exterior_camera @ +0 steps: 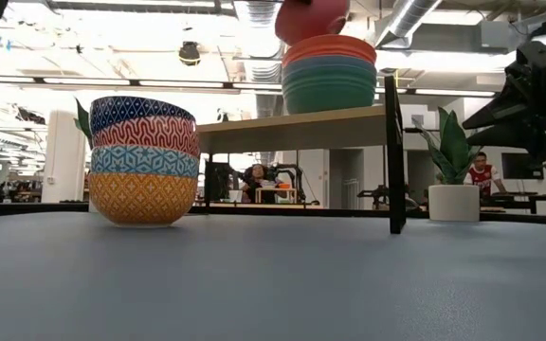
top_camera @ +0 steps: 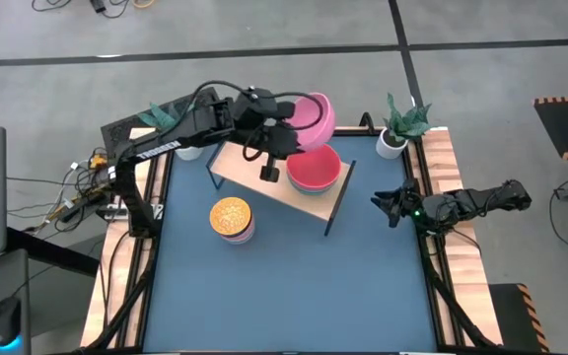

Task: Place and stack bowls onto a shelf
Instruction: Stack the pink bowl onto the orange bowl on the shelf

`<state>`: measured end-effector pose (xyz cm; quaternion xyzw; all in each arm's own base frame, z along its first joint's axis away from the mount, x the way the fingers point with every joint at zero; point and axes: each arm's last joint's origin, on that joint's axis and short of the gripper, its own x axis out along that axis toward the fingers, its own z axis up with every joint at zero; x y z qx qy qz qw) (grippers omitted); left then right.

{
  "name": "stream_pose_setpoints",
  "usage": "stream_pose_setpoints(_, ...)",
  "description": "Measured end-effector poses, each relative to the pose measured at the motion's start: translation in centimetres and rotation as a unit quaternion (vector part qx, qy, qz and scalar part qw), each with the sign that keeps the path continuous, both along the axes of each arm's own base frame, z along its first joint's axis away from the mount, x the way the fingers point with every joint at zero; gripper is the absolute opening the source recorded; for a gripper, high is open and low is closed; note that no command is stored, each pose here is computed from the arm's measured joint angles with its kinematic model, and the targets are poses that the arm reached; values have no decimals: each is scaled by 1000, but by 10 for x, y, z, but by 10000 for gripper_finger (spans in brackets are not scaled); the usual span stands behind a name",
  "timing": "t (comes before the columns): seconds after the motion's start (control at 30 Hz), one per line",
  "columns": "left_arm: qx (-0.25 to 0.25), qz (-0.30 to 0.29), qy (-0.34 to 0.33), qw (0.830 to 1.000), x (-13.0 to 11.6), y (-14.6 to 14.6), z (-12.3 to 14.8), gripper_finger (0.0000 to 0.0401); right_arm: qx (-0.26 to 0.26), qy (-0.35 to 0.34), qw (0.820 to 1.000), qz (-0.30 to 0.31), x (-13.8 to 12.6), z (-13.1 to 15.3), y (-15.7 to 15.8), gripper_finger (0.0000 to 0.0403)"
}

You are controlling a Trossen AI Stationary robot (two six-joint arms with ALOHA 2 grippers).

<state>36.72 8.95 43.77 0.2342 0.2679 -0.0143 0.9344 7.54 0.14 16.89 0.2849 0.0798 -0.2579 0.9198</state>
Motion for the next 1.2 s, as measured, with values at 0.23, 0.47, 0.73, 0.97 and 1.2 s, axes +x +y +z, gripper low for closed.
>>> stream_pose_setpoints(0.23,-42,-26,48,998,8,-5,-18,0,-2,-1,1000,-6,0,0,0,191)
stream_pose_setpoints(0.47,-55,-35,100,993,14,-17,-34,0,-2,-1,1000,-7,0,0,0,191)
stream_pose_setpoints(0.73,-51,-49,107,992,15,-25,-35,0,-2,-1,1000,-7,0,0,0,191)
stream_pose_setpoints(0.97,-42,-62,113,991,15,-26,-36,0,-2,-1,1000,-7,0,0,0,191)
stream_pose_setpoints(1.2,3,-72,113,991,16,-27,-36,0,-3,-1,1000,-7,0,0,0,191)
